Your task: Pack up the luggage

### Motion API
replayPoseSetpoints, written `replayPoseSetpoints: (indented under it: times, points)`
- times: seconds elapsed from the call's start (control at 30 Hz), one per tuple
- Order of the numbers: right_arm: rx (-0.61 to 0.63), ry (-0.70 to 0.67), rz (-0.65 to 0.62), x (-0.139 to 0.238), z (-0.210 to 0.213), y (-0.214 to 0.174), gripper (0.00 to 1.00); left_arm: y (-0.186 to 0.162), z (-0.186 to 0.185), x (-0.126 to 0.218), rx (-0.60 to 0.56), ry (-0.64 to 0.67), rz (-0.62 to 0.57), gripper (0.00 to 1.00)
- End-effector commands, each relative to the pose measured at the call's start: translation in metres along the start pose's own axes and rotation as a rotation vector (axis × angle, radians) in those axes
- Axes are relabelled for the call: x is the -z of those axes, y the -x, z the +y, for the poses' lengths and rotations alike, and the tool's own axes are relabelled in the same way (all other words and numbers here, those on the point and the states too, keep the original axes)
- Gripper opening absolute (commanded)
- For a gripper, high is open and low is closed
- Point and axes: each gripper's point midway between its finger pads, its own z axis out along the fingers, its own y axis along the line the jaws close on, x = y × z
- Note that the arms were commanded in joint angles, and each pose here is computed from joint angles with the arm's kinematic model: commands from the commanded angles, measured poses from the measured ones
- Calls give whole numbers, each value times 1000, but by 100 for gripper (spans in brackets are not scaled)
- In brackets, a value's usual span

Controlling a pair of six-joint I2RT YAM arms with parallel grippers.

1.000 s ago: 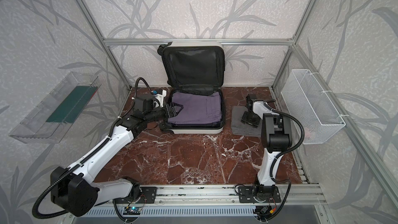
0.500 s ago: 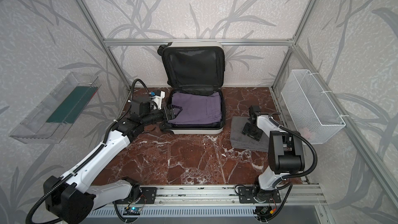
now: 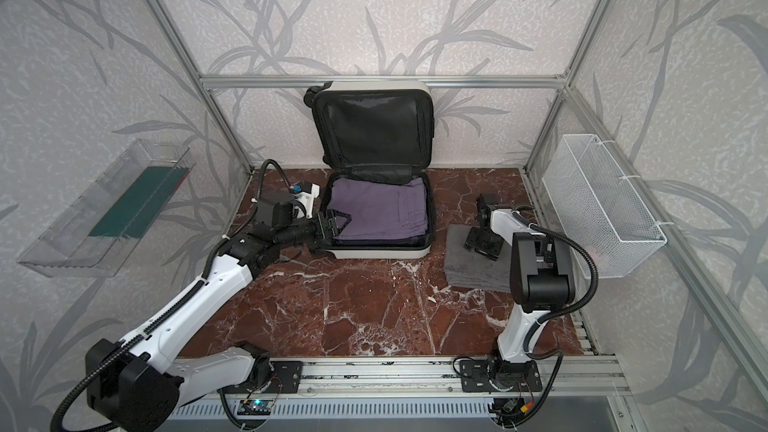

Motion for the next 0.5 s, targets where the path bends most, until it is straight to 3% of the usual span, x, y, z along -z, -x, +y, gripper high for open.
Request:
replayPoseSetpoints:
  times: [0.0,0.47]
  points:
    - [4,-16,89,-15,-11,-32,63,2,-2,4,-13,-2,-20,86]
    - [72,10,112,1,-9,-113,63,8,-9,5,-19,-33,-41,86]
